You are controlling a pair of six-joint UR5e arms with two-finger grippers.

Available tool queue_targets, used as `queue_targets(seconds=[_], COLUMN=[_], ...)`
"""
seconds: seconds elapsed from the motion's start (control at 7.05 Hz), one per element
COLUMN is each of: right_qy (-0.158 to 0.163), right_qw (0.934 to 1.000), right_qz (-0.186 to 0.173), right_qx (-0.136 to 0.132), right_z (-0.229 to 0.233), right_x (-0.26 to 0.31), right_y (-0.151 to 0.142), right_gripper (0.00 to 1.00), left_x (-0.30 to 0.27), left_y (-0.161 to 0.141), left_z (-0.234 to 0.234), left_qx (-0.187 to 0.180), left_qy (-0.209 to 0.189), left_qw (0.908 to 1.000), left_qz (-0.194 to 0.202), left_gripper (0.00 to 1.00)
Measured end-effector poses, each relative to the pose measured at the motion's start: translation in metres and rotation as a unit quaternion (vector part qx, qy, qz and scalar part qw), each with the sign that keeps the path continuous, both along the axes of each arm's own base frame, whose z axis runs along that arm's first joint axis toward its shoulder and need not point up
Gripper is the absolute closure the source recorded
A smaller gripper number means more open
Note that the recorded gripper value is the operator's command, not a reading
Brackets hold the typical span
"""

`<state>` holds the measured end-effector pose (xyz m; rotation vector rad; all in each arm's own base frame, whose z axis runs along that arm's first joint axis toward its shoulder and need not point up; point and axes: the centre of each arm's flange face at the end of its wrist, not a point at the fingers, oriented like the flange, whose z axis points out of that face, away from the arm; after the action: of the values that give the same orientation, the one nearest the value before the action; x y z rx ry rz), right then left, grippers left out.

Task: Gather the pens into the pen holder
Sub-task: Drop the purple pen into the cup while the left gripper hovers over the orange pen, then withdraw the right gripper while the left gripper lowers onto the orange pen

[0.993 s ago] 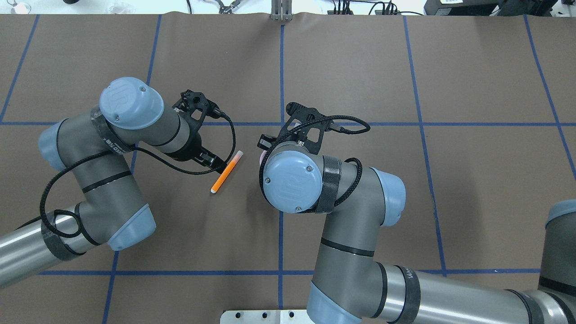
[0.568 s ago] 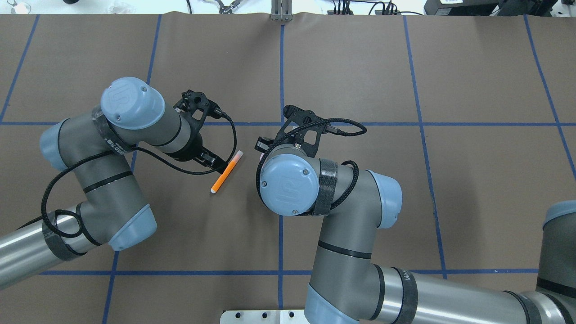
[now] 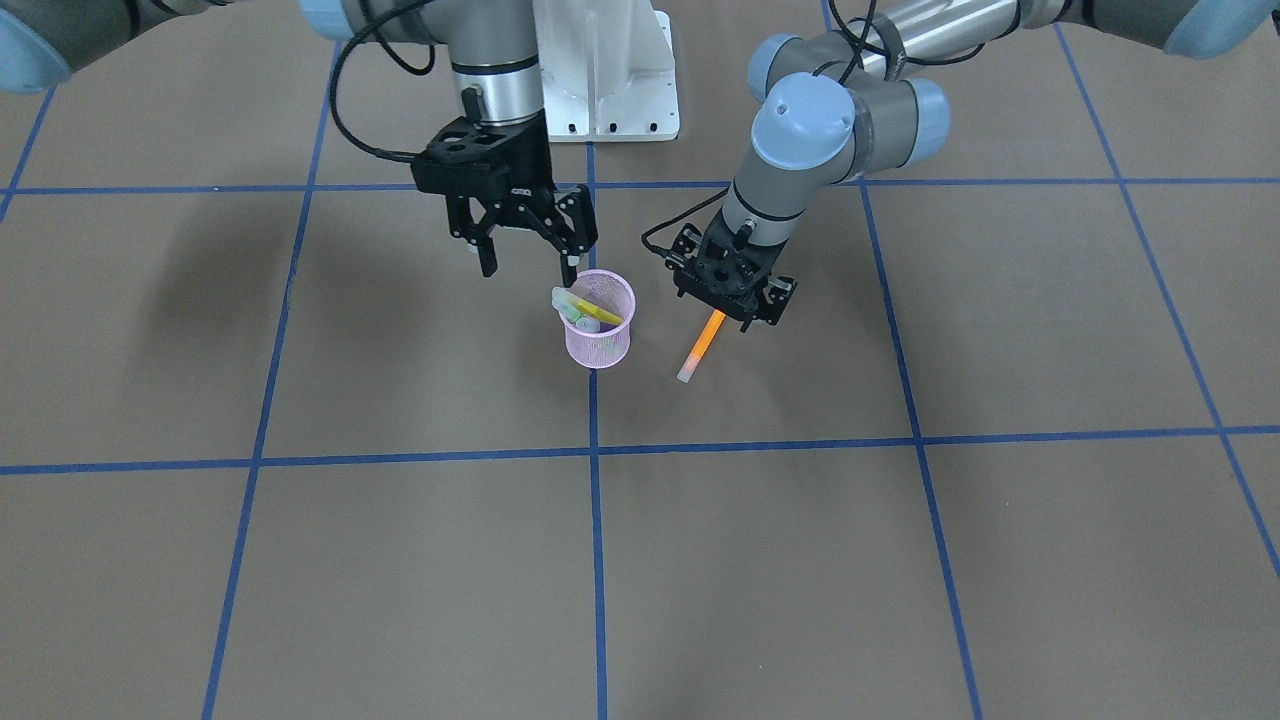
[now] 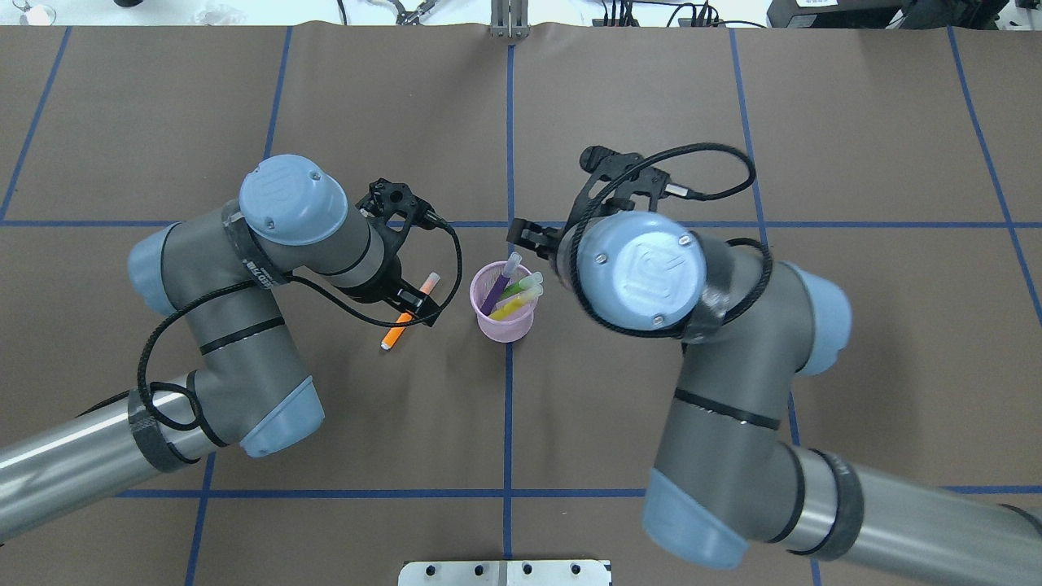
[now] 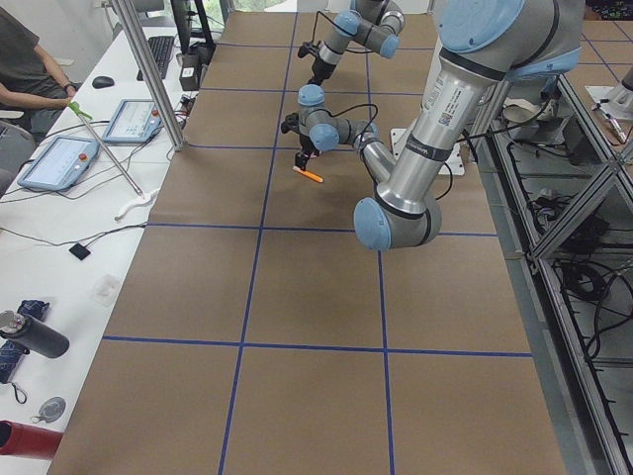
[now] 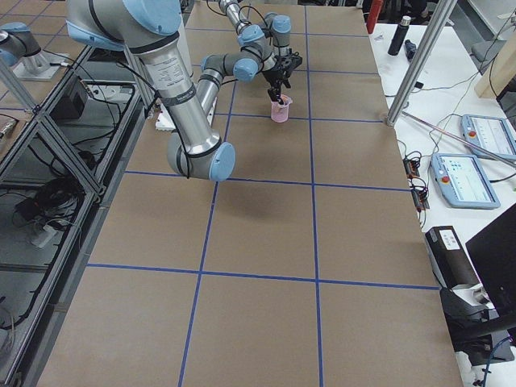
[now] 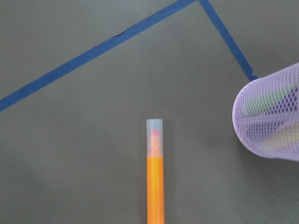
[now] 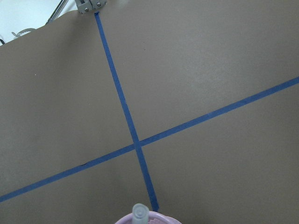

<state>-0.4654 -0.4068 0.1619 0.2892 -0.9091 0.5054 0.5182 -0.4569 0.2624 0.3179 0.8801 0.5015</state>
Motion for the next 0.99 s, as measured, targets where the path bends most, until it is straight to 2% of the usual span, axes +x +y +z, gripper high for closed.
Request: queue_targets(seconds=[0.43, 0.71, 0.99], right_qy=[-0.011, -0.004, 0.001], right_qw=[0.9987, 0.9976, 0.9974], right_qz=[-0.036, -0.055, -0.056], right_qx=[-0.033, -0.042, -0.044], right_z=[0.024, 0.042, 0.049], right_x=[0.07, 0.092, 0.096], right_y=[-0.037, -0.05, -0.053], right_gripper=[0.0, 0.0, 0.0], left_x=[0.016, 0.022, 0.028], left_y=[-0.019, -0.025, -0.029], left_z=[0.014, 0.011, -0.004], left_qx=[0.01, -0.005, -0.02], left_qy=[-0.026, -0.053, -0.084], left_qw=[0.9995, 0.9984, 0.9957], left_qz=[0.014, 0.019, 0.033], left_gripper=[0.18, 0.19, 0.21])
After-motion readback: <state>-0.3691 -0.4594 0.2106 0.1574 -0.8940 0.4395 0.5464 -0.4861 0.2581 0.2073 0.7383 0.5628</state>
